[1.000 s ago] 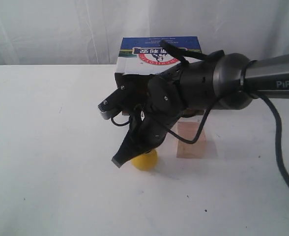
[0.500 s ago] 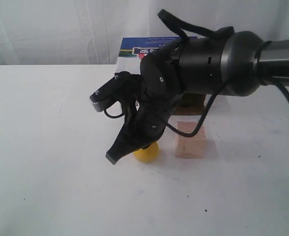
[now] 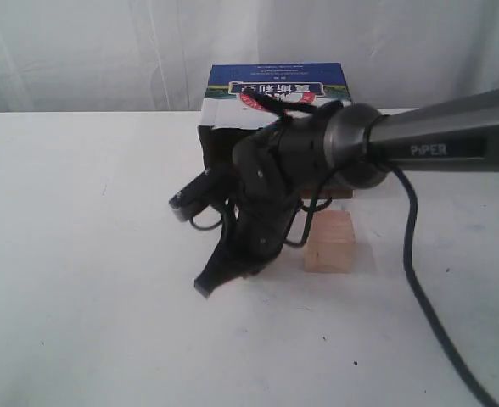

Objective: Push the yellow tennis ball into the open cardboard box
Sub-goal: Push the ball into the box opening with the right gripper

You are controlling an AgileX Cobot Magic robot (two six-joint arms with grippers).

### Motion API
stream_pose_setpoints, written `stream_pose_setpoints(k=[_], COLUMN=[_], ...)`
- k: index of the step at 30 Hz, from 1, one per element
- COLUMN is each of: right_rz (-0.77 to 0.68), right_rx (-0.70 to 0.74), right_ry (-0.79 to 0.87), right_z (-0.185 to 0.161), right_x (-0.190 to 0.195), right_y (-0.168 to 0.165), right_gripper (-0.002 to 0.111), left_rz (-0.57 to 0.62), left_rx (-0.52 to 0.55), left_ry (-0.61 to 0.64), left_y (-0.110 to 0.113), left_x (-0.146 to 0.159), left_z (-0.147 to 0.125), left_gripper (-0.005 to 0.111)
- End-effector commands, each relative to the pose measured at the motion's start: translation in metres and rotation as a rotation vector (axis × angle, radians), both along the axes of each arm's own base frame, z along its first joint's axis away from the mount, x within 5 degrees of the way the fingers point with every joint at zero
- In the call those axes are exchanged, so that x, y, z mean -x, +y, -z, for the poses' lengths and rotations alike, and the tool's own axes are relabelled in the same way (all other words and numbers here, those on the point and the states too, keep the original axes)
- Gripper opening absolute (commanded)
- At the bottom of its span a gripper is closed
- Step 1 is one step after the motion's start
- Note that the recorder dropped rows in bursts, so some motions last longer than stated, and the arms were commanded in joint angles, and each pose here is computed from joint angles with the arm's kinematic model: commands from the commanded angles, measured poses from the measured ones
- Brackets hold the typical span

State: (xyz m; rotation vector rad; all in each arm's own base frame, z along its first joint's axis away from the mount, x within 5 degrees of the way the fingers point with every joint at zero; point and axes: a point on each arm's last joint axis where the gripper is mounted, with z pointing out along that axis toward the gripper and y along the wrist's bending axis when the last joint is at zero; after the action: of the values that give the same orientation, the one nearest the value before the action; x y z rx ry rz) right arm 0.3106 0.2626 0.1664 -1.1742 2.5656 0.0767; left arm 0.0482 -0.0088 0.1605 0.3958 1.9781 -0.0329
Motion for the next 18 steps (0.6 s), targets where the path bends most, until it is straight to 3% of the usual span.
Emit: stream_pose_setpoints(k=[1,4,7,18], right_rz=[0.083,0.136,0.156,0.082], right_rx=[-0.041,-0.057,-0.061,-0.059], right_ry=[-0.225,-0.340,-0.354,-0.225], right_z=[-0.064,-0.120,-0.147,-0.129], right_x=[-0.057,-0.073,-0.066,-0.026], right_y=[-0.032,-0.050,-0.057,-0.023], right_gripper=[0.000,0.000,0.000,0.000], left_rz=[0.005,0.005,0.005,0.005], left_rx=[-0.006,-0.006,-0.006,-0.006], left_ry=[0.008,0.008,0.008,0.008], left_y=[0.000,0.000,0.000,0.000], left_x=[0.001,0.001,0.001,0.001], left_z=[0.002,0.002,0.002,0.002], left_gripper=[0.000,0.000,0.000,0.000])
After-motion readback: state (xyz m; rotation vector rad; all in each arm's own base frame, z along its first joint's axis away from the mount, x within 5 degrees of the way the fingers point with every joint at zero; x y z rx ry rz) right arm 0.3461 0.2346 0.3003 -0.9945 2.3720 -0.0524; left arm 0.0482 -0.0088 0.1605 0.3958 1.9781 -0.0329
